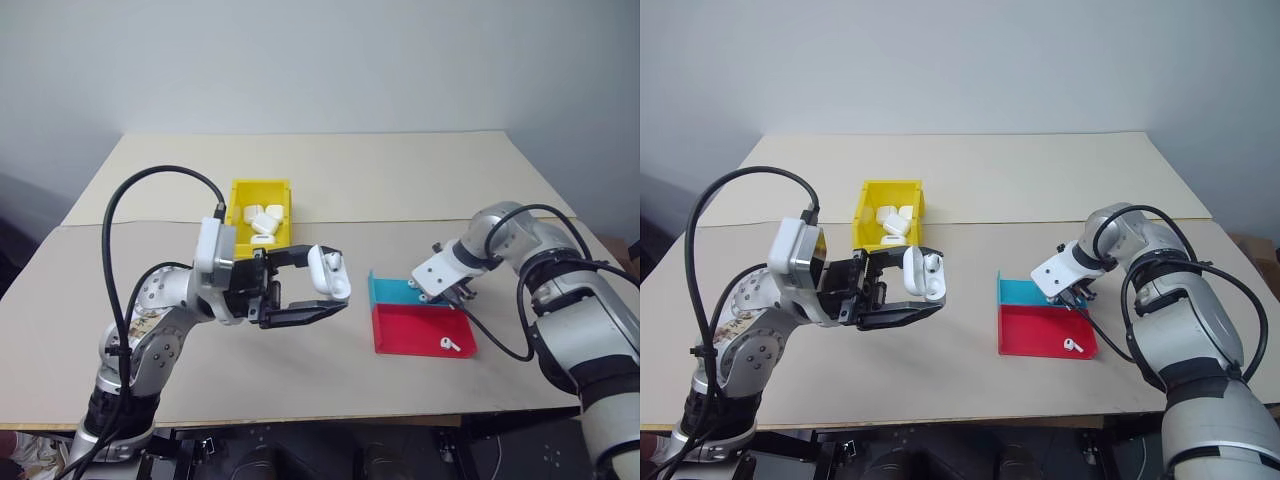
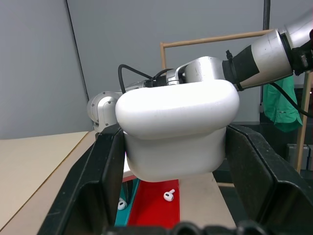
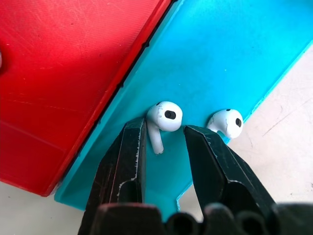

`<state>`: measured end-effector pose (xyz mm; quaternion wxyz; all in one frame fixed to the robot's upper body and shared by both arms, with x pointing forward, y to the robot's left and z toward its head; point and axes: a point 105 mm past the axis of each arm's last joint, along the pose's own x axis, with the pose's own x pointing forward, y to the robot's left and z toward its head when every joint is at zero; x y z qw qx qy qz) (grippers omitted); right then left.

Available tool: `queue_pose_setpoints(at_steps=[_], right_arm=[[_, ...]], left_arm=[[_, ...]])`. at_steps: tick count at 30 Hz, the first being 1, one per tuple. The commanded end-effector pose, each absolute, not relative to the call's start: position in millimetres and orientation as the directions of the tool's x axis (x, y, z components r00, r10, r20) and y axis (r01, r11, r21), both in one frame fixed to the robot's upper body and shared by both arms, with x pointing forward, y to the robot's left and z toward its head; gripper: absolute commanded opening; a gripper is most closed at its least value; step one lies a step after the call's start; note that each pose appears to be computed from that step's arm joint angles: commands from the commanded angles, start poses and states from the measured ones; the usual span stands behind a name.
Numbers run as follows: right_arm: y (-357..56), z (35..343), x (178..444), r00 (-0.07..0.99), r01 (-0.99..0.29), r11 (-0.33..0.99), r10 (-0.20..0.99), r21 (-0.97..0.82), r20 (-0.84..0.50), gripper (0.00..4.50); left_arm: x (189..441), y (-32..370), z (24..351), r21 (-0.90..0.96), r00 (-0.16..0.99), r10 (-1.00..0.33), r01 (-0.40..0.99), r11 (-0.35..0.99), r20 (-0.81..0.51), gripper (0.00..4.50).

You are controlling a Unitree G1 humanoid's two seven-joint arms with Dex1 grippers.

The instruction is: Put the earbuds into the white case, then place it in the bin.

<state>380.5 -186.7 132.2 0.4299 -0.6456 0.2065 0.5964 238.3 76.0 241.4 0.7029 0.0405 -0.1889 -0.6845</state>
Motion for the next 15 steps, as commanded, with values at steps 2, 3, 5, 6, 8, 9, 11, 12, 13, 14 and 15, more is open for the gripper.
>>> queue_pose_setpoints(at_steps=[2,3,5,6,8,9,11,12,13,14,15], right_arm=[[-181.6,126.5,377.4,0.176,-0.782,-0.547,0.267,-0.299,-0.948,1.63],[-181.1,125.8,376.9,0.17,-0.783,-0.548,0.267,-0.295,-0.948,1.63],[-181.1,124.2,375.7,0.161,-0.783,-0.552,0.264,-0.286,-0.951,1.63],[-181.2,123.3,375.3,0.158,-0.783,-0.554,0.263,-0.284,-0.952,1.63],[-180.8,121.8,375.1,0.157,-0.784,-0.552,0.267,-0.285,-0.951,1.63],[-180.8,121.2,374.7,0.155,-0.784,-0.553,0.266,-0.282,-0.952,1.63],[-181.3,120.2,374.6,0.154,-0.786,-0.551,0.264,-0.28,-0.952,1.63],[-181.6,119.8,374.4,0.153,-0.787,-0.552,0.262,-0.278,-0.953,1.63],[-181.9,119.5,374.3,0.152,-0.786,-0.553,0.259,-0.276,-0.954,1.63],[-182.0,119.3,374.3,0.152,-0.787,-0.553,0.258,-0.275,-0.954,1.63],[-182.1,119.1,374.2,0.151,-0.788,-0.552,0.257,-0.273,-0.955,1.63]], left_arm=[[232.9,75.6,250.1,0.352,-0.04,-0.973,0.935,0.044,0.228,2.82],[232.8,75.9,250.0,0.352,-0.039,-0.973,0.935,0.045,0.228,2.82],[232.8,76.6,249.7,0.351,-0.037,-0.973,0.935,0.046,0.228,2.82],[232.9,76.9,249.6,0.35,-0.035,-0.973,0.936,0.048,0.228,2.82],[233.2,77.6,249.4,0.348,-0.03,-0.973,0.936,0.053,0.228,2.82],[233.1,77.9,249.2,0.348,-0.029,-0.973,0.936,0.054,0.228,2.82],[232.8,77.8,248.9,0.347,-0.027,-0.973,0.936,0.055,0.228,2.82],[232.6,77.7,248.9,0.347,-0.027,-0.973,0.936,0.055,0.228,2.82],[232.4,77.5,248.9,0.348,-0.027,-0.973,0.936,0.056,0.228,2.82],[232.2,77.4,248.9,0.348,-0.026,-0.973,0.936,0.056,0.228,2.82],[232.0,77.4,248.8,0.349,-0.026,-0.973,0.936,0.056,0.228,2.82]])
